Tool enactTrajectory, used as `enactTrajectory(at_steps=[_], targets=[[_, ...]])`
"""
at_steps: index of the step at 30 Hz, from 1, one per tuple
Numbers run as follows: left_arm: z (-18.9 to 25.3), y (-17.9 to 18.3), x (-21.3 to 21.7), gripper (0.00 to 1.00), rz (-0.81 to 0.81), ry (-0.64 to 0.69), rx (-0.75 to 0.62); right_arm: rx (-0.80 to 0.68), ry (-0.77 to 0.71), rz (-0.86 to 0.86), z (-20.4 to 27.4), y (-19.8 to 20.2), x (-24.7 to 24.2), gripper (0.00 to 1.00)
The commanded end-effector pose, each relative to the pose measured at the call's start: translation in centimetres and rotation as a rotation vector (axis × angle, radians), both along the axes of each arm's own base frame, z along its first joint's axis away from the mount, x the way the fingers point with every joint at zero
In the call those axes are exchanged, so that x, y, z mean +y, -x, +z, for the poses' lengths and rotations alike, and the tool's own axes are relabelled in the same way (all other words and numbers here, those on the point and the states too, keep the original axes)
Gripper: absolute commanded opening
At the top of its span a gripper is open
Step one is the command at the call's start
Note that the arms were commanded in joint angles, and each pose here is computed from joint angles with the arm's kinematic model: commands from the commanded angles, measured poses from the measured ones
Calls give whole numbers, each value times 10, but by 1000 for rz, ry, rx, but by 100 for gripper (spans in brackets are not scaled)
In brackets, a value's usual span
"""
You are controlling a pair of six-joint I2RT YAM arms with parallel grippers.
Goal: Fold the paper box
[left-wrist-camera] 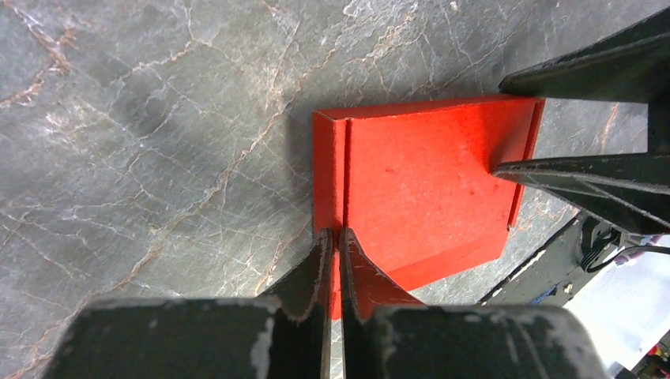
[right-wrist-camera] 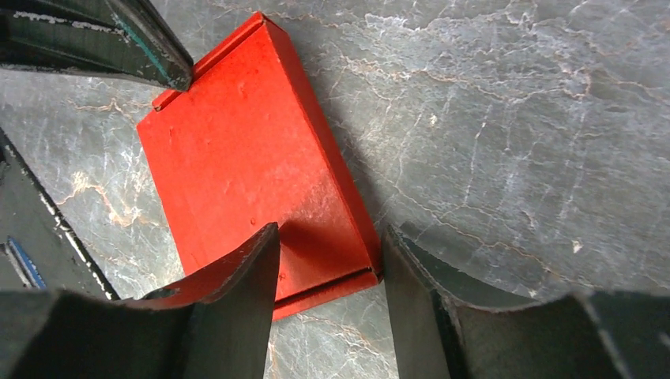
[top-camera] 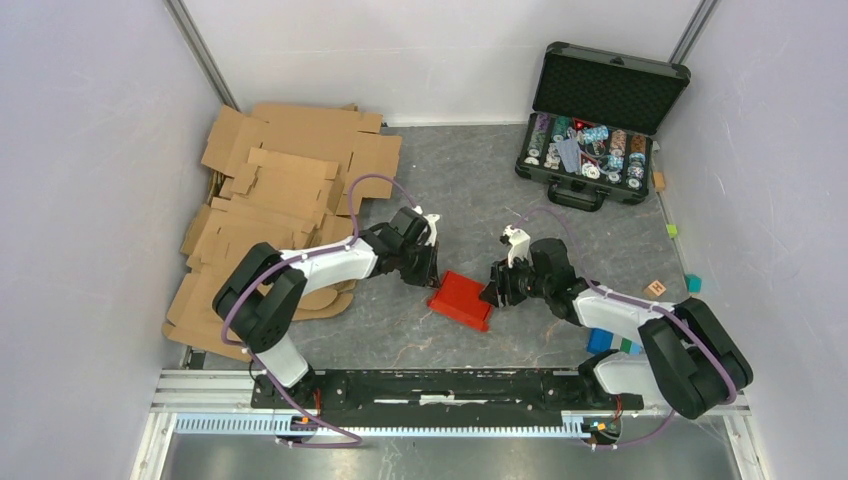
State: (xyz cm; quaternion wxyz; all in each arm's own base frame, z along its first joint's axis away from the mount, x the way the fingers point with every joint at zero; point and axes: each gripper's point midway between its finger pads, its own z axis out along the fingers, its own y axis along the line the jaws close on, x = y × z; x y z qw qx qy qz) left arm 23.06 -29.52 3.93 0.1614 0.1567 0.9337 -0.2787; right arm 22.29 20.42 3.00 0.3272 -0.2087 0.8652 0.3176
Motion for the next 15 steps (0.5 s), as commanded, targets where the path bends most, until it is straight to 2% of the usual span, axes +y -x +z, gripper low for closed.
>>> enactTrajectory(at_steps=[1, 5, 11, 13, 15], targets=[[16, -14, -12, 3, -67, 21, -61, 4, -85, 54, 7, 9, 12, 53], [30, -18, -19, 2, -82, 39, -58, 26, -109, 66, 7, 18, 13, 48], [43, -20, -18, 2, -88, 25, -59, 38, -102, 85, 6, 26, 10, 52], [44, -20, -18, 2, -87, 22, -52, 37, -100, 96, 5, 28, 10, 59], [42, -19, -18, 2, -89, 15, -37, 31, -102, 116, 6, 30, 12, 73]])
